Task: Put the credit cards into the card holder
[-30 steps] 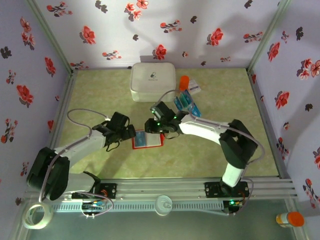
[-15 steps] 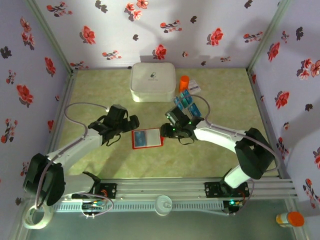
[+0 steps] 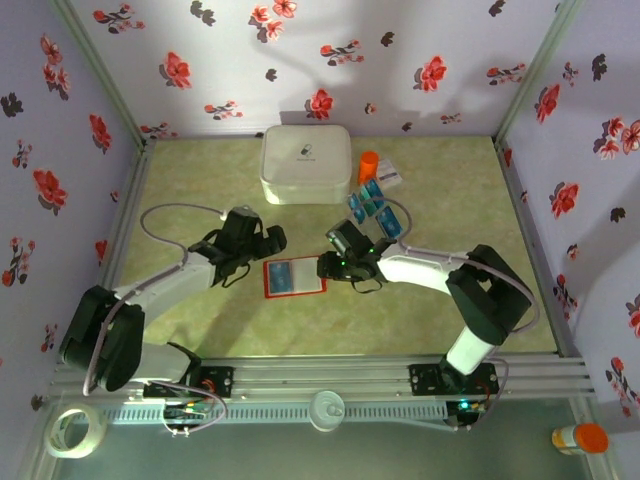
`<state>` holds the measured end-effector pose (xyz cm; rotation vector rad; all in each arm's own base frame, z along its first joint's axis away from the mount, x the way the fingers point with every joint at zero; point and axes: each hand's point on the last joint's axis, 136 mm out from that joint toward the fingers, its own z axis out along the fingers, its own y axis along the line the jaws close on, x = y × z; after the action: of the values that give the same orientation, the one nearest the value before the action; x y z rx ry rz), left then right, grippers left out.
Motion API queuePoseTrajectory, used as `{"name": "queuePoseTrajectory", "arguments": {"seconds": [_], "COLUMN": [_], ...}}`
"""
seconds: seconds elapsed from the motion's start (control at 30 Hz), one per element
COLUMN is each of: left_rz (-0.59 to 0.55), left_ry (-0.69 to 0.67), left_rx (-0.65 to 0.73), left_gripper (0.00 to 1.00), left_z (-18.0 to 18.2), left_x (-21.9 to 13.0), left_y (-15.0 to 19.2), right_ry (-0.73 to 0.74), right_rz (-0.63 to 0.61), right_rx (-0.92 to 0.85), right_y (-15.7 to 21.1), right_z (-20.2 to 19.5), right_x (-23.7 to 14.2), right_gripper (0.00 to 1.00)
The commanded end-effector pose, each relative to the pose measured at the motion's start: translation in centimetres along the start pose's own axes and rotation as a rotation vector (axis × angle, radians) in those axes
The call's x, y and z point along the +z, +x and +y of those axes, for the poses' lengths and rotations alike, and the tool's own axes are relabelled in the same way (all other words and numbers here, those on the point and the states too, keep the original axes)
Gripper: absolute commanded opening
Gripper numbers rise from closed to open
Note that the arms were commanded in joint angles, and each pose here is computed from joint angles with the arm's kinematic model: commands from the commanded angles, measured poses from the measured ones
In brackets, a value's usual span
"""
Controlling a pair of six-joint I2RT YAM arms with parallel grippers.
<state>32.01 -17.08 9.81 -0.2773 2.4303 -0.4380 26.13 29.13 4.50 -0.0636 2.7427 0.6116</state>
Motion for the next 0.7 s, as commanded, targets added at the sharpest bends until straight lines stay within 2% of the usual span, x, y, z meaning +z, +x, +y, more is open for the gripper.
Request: {"name": "queuePoseTrajectory", "arguments": {"seconds": [0.0, 0.4, 0.67], "left_rz": [-0.008, -0.012, 0.028], "left_ry": [0.014, 0.046, 0.1], "left_rx": [0.022, 0.055, 0.052], "left_gripper": [1.0, 1.0, 1.0], "left_z": [0.1, -0.1, -1.0], "left_x": [0.4, 0.9, 1.8], "left_y": [0.0, 0.3, 0.7], "right_ry": [-0.019, -0.009, -0.007], "right_rz": [-0.011, 0.013, 0.016], "right_rx": [0.016, 0.017, 0.022], "right_y": [-0.8, -0.6, -0.3], "right_z": [0.9, 0.7, 0.4], "right_x": [0.3, 1.4, 1.8], "right_gripper": [0.51, 0.51, 0.47]}}
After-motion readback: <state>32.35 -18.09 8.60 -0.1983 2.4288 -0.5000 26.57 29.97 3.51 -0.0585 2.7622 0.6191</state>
